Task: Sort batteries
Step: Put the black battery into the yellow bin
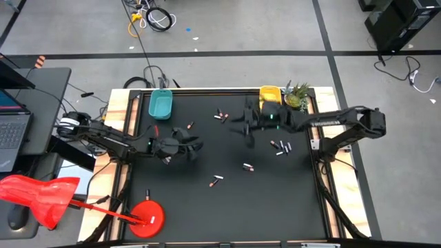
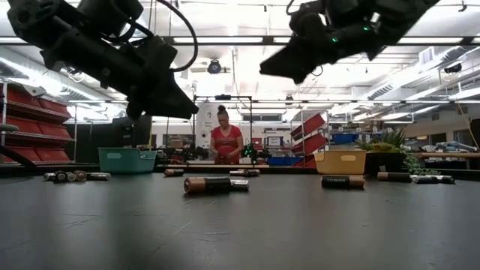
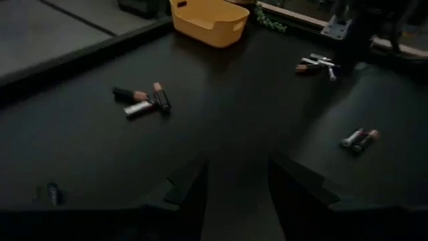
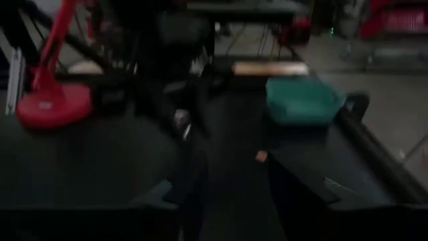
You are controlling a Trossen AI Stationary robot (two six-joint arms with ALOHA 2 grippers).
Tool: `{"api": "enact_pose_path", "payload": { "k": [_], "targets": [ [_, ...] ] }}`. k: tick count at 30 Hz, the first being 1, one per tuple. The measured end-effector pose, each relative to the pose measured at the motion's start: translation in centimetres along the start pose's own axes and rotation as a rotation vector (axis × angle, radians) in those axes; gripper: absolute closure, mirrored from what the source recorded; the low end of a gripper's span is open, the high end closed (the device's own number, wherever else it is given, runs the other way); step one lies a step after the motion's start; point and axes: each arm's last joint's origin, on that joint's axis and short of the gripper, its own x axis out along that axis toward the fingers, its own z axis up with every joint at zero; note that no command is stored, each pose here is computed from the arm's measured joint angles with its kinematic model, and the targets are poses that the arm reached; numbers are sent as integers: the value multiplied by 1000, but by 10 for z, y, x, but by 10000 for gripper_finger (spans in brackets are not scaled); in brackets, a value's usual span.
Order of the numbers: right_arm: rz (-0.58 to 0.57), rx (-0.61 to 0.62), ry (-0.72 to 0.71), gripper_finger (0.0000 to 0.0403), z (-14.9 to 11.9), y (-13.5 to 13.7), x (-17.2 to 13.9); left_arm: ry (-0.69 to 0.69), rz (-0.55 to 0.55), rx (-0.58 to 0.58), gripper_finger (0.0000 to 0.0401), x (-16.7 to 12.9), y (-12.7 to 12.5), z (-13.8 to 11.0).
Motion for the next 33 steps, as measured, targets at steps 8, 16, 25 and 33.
{"api": "enact_pose_path", "payload": {
  "k": [8, 16, 25, 33],
  "targets": [
    [69, -77, -49, 242, 39, -31, -10, -5, 40, 29, 245, -1, 1, -1],
    [15, -120, -108, 251, 23, 11, -33, 30, 55, 31, 245, -1, 3, -5],
    [-151, -66, -244, 252, -5, 30, -88, 34, 38, 15, 245, 0, 3, -4],
    [-108, -99, -268, 258, 18, 8, -142, 37, 38, -7, 245, 2, 5, -3]
  ]
}}
